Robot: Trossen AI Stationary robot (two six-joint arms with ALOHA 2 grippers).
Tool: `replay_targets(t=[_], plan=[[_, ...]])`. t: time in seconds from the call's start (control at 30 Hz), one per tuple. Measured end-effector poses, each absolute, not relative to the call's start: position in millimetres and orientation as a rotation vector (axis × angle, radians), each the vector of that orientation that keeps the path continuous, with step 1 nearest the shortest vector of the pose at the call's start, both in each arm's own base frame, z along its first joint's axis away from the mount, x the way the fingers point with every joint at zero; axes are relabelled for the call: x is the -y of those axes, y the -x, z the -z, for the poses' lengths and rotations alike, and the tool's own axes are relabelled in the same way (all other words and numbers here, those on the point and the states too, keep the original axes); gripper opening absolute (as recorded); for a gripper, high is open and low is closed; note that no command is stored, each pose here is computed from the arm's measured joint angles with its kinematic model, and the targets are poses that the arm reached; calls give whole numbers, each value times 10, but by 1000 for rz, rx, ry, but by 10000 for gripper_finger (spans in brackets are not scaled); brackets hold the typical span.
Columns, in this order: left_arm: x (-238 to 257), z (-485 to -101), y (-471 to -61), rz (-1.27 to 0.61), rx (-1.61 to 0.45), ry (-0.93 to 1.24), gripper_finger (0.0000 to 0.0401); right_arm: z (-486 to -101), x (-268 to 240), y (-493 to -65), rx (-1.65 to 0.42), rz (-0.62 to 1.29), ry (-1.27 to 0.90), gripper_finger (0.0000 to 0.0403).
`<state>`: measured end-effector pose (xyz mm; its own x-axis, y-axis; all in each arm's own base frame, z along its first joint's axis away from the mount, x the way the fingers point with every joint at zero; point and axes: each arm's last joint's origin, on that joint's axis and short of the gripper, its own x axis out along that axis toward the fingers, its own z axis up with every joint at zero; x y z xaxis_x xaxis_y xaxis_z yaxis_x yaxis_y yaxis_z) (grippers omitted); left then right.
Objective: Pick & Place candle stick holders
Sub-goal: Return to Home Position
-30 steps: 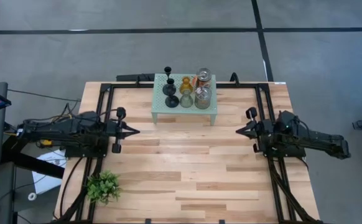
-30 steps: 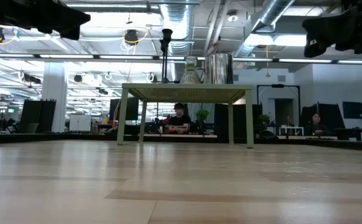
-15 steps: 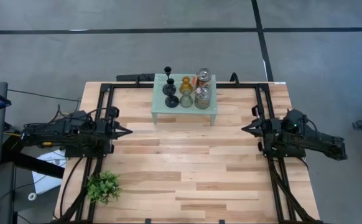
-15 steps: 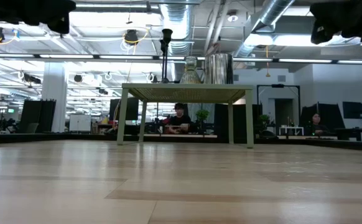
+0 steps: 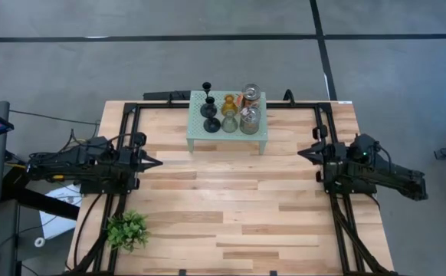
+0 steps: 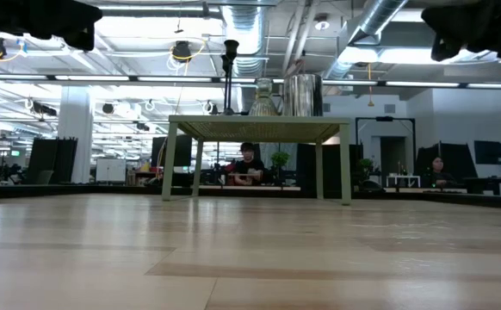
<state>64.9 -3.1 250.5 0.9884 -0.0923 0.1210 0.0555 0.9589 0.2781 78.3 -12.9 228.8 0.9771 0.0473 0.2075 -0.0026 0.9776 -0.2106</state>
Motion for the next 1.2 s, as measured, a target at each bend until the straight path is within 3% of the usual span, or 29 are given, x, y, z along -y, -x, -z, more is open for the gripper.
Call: replay_targets(t=[0.3,0.53,1.2], plan=[[37,-2473,-663,96,126,-249,7,-2103,116,-845,169,-137,122,0],[45,-2327,-726,131,80,-198,8,-1867,165,-924,215,-44,118,0],[32,-1878,-901,84,-4,-112,4,-1806,172,-936,155,-34,98,0]])
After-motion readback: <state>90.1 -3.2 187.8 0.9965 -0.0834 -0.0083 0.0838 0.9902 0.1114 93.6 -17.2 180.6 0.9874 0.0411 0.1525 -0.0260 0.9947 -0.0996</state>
